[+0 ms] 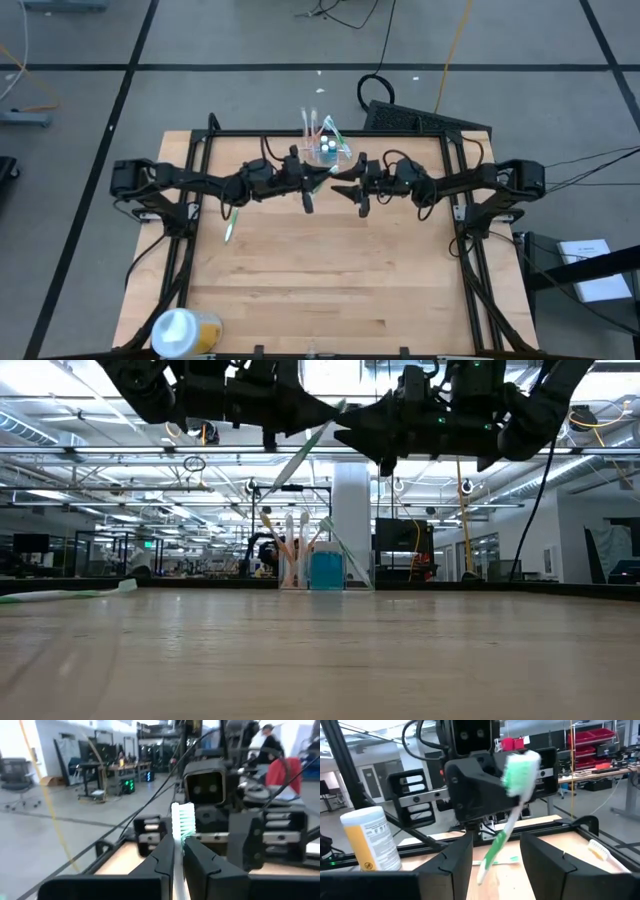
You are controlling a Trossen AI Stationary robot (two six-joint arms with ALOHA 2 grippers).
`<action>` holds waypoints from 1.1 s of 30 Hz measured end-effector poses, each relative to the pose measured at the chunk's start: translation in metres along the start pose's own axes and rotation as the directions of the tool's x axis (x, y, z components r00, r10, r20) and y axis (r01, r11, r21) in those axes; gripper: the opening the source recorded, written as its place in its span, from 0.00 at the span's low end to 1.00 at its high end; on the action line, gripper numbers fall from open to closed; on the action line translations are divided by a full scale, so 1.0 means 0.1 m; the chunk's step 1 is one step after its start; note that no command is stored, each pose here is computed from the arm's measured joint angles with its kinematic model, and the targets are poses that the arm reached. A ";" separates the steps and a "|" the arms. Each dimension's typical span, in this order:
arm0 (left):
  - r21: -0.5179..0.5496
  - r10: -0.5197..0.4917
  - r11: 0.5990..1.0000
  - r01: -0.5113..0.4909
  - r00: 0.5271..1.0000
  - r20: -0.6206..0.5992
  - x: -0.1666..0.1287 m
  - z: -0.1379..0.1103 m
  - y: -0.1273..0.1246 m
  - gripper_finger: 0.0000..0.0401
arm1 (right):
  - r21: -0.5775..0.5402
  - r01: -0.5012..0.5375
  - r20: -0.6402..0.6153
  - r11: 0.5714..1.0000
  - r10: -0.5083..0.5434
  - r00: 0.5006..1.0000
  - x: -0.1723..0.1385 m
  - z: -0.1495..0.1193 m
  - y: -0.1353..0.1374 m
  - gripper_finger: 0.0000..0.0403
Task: Pick & Place toothbrushing station
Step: Put the green toothbrush into the transparent organizer
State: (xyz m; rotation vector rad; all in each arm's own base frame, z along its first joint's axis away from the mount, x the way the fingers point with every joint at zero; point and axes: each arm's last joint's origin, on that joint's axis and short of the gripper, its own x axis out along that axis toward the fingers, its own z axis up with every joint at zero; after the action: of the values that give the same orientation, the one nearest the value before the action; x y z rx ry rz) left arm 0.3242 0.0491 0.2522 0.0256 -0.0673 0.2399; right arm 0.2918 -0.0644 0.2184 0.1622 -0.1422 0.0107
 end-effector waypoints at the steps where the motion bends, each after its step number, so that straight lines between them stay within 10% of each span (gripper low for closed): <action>1: -0.001 -0.011 1.000 0.011 1.000 0.013 0.01 0.00 -0.01 0.06 | 0.000 0.000 0.001 1.000 0.000 1.000 0.00 0.00 0.00 0.39; 33: -0.024 -0.102 0.994 0.102 0.995 0.024 0.22 -0.10 -0.07 0.04 | -0.046 0.032 -0.007 0.998 -0.032 0.999 0.07 0.01 0.11 0.39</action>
State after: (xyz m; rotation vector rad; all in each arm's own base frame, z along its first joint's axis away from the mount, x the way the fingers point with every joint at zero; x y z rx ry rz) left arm 0.3482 0.0477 0.2437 0.0070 -0.0918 0.1365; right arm 0.2988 -0.0532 0.2220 0.1190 -0.1321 -0.0237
